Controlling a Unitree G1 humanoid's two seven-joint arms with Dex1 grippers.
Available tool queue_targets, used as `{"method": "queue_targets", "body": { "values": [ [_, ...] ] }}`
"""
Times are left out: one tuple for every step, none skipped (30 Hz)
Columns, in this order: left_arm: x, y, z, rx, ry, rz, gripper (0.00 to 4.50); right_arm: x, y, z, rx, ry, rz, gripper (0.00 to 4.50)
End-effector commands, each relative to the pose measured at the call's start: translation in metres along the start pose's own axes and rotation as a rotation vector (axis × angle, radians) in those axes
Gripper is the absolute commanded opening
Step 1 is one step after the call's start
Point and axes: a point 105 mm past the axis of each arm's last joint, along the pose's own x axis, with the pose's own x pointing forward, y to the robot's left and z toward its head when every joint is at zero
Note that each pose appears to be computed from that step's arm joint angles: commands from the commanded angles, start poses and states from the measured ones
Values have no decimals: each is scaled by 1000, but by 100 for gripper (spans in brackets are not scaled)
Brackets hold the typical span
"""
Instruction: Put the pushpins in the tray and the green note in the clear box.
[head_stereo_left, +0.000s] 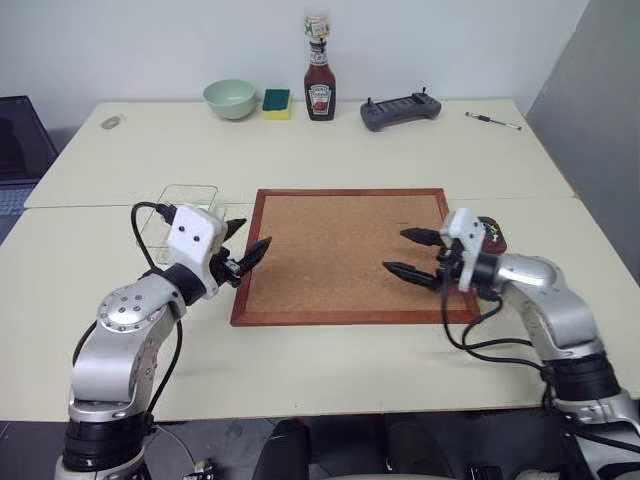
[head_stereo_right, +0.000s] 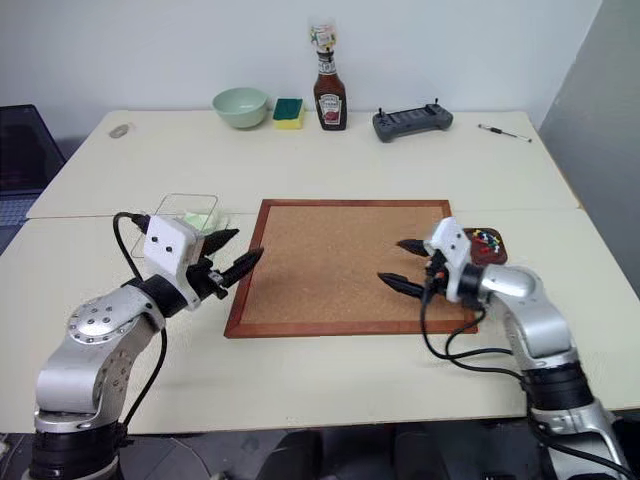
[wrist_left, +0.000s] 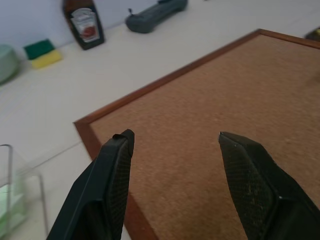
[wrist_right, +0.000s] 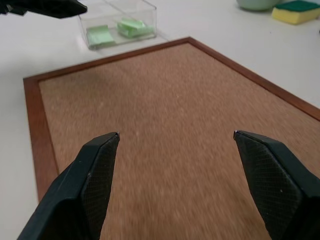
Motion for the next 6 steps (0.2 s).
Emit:
{"method": "queue_targets", "body": {
  "values": [
    [-15,-5,7,-1,23,-138,283,-23,-5,20,-26,-19,24,386],
    [-17,-3,6,4,36,-155,283,-28,-8,20,-35,-2,26,386],
    [-18,-1,6,11,41,-162,283,-30,-9,20,-42,9,28,386],
    [-18,2,7,19,39,-163,283,-31,-10,20,-45,15,27,386],
    [-18,4,9,25,30,-162,283,-32,-11,21,-46,18,26,386],
    [-17,6,10,19,16,-171,283,-32,-11,21,-48,18,25,386]
  ]
}}
